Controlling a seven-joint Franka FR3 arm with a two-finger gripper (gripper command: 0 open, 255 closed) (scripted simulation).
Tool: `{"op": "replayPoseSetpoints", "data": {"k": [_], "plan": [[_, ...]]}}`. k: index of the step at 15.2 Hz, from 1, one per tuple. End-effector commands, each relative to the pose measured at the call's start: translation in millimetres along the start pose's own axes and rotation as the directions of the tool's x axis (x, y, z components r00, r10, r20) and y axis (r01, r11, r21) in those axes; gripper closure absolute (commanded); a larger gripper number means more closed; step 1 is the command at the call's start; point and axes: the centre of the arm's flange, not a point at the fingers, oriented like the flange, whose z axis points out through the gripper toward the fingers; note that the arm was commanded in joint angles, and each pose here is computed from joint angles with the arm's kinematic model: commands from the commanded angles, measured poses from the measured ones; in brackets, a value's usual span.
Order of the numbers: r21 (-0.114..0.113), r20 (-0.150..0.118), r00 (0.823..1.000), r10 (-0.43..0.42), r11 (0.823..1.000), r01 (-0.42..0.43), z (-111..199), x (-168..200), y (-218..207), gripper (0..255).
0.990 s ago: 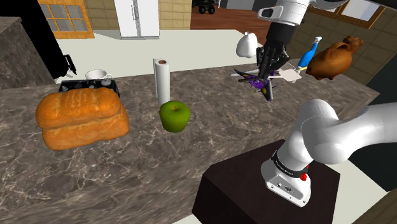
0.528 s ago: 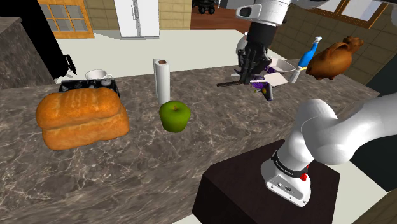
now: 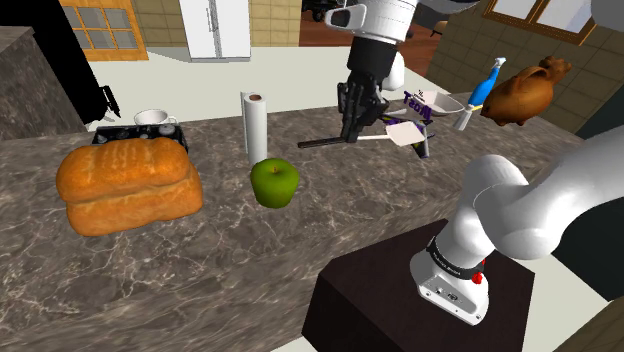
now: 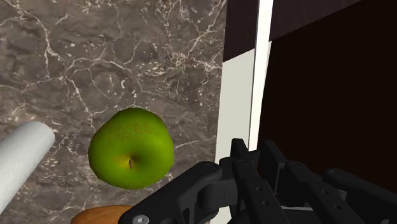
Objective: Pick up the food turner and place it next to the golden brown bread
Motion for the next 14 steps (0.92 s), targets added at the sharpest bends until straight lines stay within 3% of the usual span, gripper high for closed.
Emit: {"op": "replayPoseSetpoints", "data": {"k": [1, 14], "plan": [[0.000, -0.001, 1.000, 0.001, 1.000, -0.001, 6.8, 27.0, -2.5, 255], [0.000, -0.001, 1.000, 0.001, 1.000, -0.001, 39.6, 193.6, -27.6, 255]]}}
